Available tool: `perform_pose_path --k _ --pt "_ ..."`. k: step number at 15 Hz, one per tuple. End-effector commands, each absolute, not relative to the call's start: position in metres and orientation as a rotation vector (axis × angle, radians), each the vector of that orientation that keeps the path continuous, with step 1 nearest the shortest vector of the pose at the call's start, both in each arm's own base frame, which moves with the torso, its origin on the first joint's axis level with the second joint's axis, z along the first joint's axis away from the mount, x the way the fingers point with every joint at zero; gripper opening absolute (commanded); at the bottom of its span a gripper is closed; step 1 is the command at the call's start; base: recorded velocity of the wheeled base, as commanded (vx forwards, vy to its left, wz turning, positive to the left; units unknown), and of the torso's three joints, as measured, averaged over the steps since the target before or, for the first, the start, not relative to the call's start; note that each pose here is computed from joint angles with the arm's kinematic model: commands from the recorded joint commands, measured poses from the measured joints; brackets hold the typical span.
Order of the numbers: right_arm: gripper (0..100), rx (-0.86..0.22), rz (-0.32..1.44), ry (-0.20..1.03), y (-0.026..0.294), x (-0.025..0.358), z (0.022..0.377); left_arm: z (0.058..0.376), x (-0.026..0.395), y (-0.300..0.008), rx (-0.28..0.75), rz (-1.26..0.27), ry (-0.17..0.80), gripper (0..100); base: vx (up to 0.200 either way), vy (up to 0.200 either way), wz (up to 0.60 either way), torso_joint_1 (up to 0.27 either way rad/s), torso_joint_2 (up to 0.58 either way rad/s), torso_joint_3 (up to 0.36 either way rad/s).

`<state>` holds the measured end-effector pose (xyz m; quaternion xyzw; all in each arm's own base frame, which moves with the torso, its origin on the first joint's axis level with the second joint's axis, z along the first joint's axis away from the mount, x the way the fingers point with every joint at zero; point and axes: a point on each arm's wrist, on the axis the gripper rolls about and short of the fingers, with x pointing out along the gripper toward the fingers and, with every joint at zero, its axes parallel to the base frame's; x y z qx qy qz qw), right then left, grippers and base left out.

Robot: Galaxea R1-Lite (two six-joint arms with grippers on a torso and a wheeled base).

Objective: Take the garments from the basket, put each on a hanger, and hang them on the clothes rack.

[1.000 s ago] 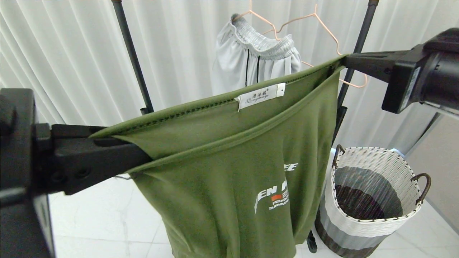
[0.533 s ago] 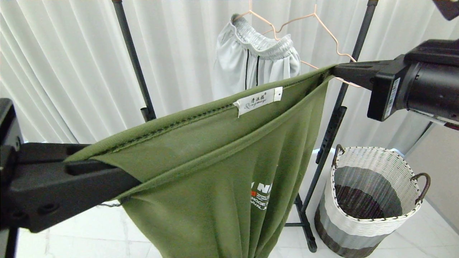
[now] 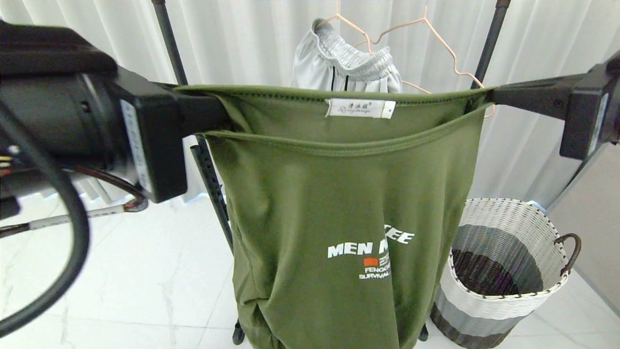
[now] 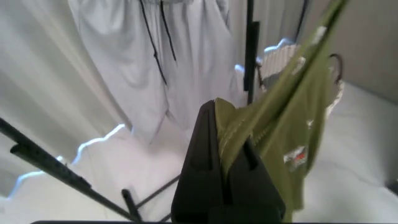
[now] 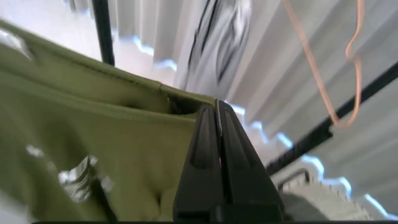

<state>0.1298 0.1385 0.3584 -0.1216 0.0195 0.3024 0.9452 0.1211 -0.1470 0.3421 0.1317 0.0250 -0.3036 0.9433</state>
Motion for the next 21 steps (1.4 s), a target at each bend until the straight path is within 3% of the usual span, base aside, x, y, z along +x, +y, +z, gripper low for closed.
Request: perform_pose_path --k 1,4,16,17,21 --pt "0 -0.256 0.62 0.061 0.125 0.118 0.356 0.324 0.134 -0.159 0.313 -0.613 0.116 0 0.0 0.0 0.0 0.0 0.0 0.0" --pt "0 -0.265 0.625 0.119 0.115 0.108 0.351 0.314 0.129 -0.162 0.334 -0.642 0.14 0 0.0 0.0 0.0 0.0 0.0 0.0" --pt "0 -0.259 0.628 0.124 0.116 0.109 0.35 0.318 0.128 -0.161 0.325 -0.641 0.127 0 0.0 0.0 0.0 0.0 0.0 0.0" --pt "100 -0.26 0.628 0.126 0.116 0.109 0.35 0.318 0.128 -0.161 0.325 -0.641 0.127 0 0.0 0.0 0.0 0.0 0.0 0.0" --pt "100 -0.268 0.63 0.137 0.116 0.108 0.345 0.317 0.128 -0.157 0.325 -0.631 0.127 0 0.0 0.0 0.0 0.0 0.0 0.0"
